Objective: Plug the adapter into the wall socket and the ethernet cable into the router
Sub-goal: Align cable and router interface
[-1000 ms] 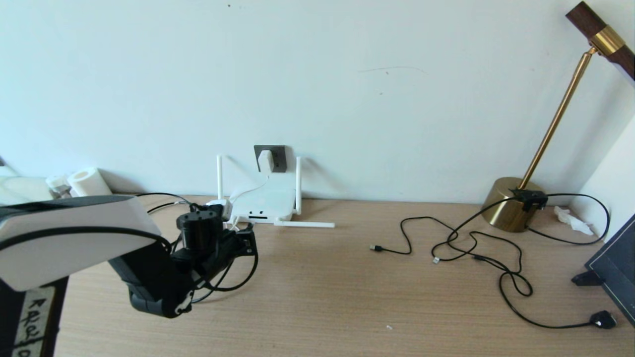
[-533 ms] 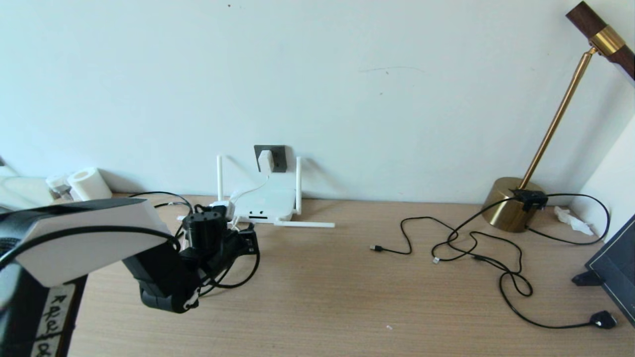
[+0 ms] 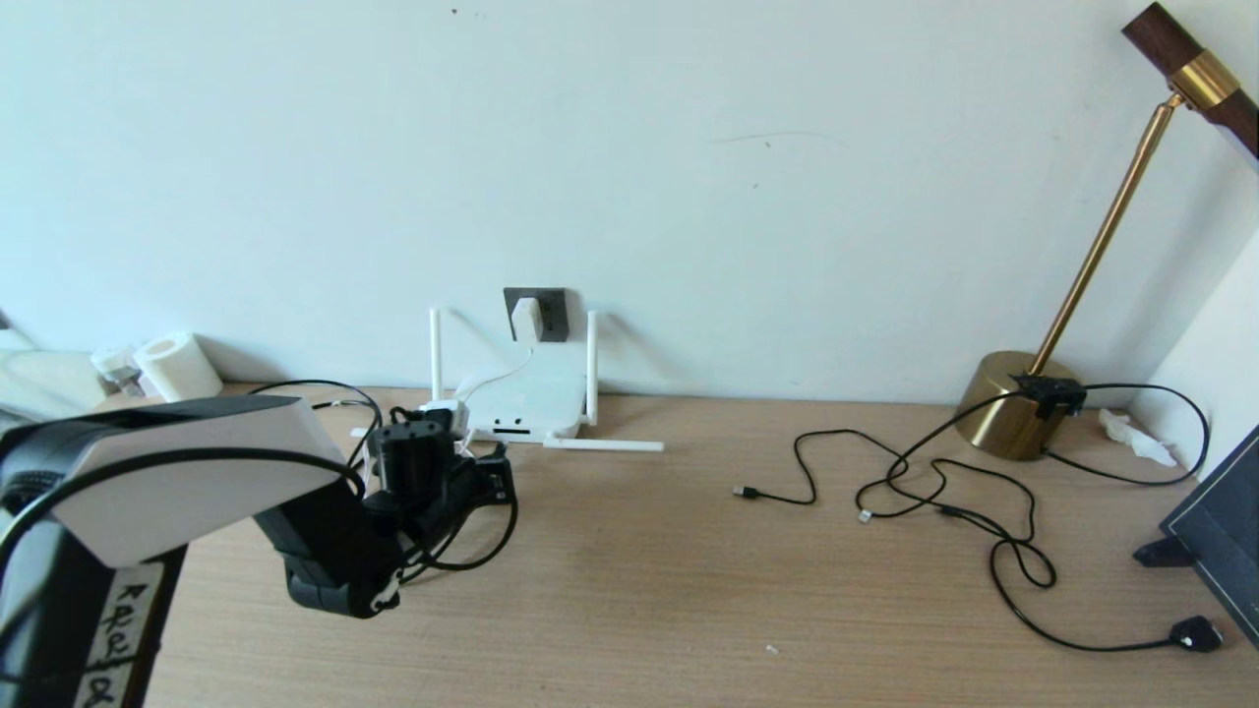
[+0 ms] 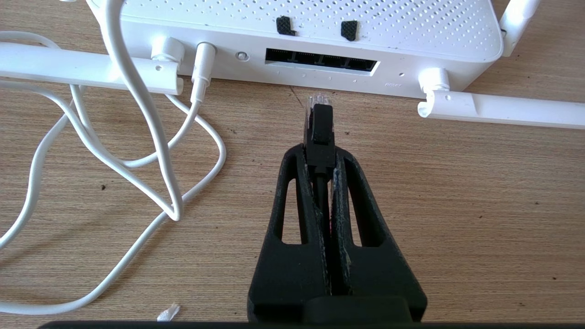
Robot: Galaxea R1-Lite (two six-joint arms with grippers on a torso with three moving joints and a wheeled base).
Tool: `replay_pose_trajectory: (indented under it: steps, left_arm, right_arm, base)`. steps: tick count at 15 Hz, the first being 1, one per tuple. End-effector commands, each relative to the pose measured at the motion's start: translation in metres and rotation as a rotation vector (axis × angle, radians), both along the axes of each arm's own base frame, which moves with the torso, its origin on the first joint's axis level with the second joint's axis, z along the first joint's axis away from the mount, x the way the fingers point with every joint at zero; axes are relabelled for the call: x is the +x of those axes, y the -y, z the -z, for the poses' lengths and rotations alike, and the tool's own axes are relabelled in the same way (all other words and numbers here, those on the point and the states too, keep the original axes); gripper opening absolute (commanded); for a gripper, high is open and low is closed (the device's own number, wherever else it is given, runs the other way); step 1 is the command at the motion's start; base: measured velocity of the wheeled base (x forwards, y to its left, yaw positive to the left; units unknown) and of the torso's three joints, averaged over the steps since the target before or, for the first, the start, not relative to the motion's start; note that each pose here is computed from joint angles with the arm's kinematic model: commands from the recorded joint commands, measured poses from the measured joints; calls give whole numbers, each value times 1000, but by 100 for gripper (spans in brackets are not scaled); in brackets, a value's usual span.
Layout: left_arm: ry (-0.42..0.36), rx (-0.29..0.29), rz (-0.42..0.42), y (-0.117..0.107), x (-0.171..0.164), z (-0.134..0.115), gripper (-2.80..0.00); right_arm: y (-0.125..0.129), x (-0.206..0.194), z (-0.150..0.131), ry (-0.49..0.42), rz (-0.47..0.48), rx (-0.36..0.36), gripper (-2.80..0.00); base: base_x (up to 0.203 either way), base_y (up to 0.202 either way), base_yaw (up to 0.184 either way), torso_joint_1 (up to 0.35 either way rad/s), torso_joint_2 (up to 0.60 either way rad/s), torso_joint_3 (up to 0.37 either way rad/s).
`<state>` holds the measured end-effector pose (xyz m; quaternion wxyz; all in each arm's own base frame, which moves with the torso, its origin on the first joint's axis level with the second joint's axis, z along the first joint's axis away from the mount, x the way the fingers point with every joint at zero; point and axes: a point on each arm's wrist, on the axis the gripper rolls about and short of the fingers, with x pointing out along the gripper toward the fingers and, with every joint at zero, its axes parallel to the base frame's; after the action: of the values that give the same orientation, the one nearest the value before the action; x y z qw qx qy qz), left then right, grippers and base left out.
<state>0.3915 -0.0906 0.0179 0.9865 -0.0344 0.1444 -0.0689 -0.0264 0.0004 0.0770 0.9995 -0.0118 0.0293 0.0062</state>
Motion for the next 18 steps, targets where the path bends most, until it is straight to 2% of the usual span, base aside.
replay_pose_trajectory:
  steps: [1, 13, 18]
  left_arm:
    - [8, -3, 2, 1, 0, -1, -280]
    - [17, -5, 0, 0, 0, -6, -280]
    - [13, -9, -18, -11, 4, -3, -280]
  right_arm:
    - [0, 0, 0, -3, -1, 0, 0]
    - [0, 0, 0, -2, -1, 0, 0]
    - [0, 0, 0, -2, -1, 0, 0]
  base:
    - [0, 0, 0, 0, 0, 0]
    - [0, 0, 0, 0, 0, 0]
    - [0, 0, 0, 0, 0, 0]
